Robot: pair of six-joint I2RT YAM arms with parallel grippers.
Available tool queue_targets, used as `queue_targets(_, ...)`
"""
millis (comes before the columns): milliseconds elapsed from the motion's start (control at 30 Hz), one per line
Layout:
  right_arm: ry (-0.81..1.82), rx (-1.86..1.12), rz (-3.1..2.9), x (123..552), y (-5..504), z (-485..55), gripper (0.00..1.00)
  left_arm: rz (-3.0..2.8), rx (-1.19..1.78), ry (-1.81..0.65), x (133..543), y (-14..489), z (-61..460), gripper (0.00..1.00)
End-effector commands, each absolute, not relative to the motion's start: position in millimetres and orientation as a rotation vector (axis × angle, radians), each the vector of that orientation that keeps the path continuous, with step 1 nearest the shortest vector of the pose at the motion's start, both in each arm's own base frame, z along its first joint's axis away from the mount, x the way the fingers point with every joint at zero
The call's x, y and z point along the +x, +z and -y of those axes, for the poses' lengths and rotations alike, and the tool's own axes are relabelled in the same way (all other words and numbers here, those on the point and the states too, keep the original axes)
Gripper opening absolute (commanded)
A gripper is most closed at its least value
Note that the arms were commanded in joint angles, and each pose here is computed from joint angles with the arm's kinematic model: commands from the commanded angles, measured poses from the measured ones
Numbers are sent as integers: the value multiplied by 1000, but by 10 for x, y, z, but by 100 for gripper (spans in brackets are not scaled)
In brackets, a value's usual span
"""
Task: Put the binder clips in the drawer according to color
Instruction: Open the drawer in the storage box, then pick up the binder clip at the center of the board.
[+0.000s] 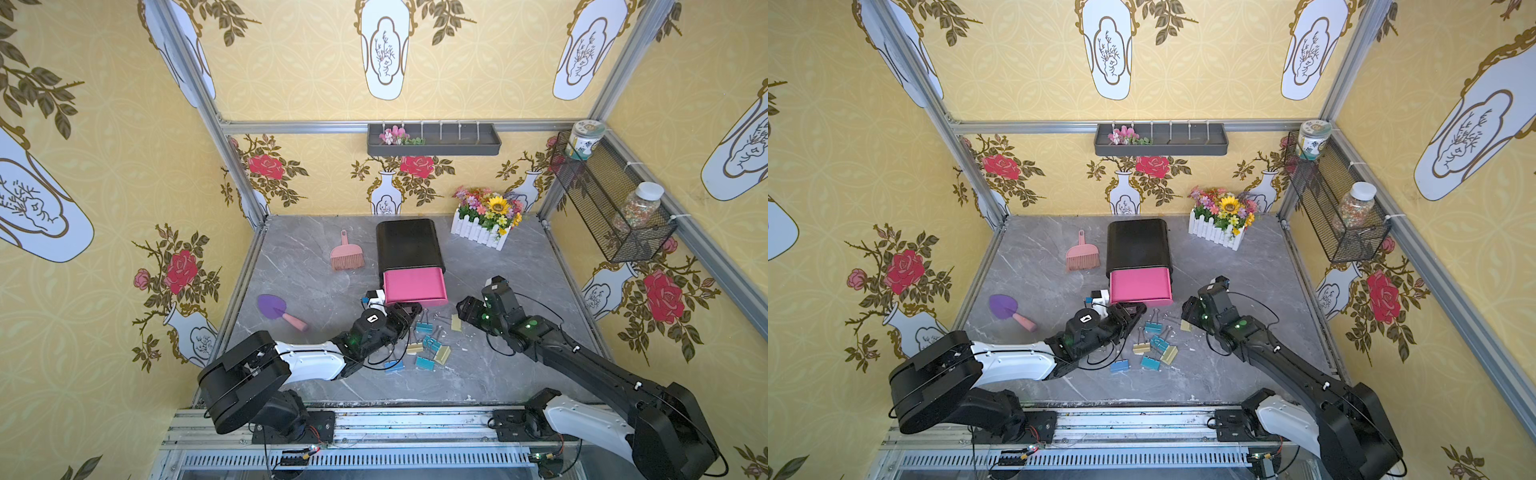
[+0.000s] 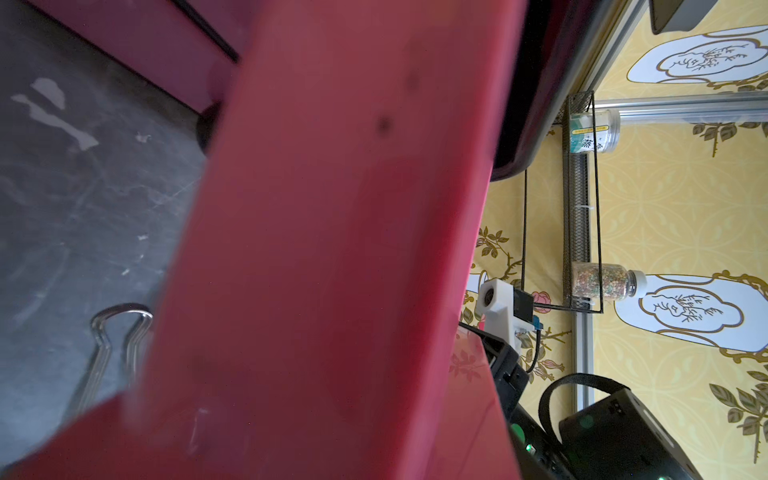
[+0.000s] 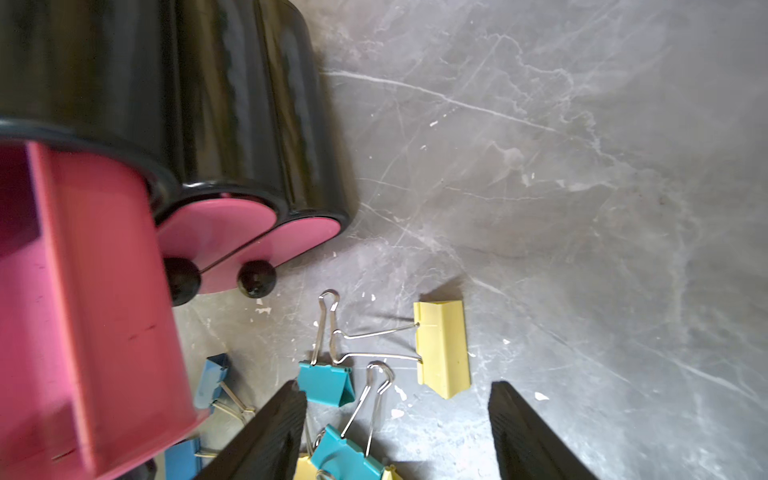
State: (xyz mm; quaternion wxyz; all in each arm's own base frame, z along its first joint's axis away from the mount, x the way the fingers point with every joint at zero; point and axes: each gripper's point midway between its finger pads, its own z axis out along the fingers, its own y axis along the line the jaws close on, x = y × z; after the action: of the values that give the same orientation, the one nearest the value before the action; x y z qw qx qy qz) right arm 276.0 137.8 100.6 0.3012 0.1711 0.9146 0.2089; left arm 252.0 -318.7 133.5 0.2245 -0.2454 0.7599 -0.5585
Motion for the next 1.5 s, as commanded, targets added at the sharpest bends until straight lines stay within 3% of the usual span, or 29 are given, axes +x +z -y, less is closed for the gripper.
queue_targets(0, 530, 487, -2435, 2754, 957, -1345, 74, -2075, -681, -1551, 2531, 1368, 3173, 55)
queue_targets(267, 478, 505, -2466, 2732, 901, -1291, 80, -2093, -612, -1574, 2369, 1480, 3227, 64)
queue_targets(500, 432, 510, -2518, 2622, 798, -1231, 84, -2144, -599, -1534, 2115, 1566, 3087, 65)
queue_targets(800, 405, 325, -2595, 2204, 831, -1540, 76, -2202, -652, -1250, 1914, 1668, 2469, 66)
queue_targets(1000, 405, 86, -2638, 1837, 812, -1875, 77, -2304, -555, -1052, 1852, 1607, 2292, 72)
queue_targets(1467, 136, -18, -2745, 1530, 338, -1734, 79, -2274, -546, -1136, 1939, 1616, 2208, 74)
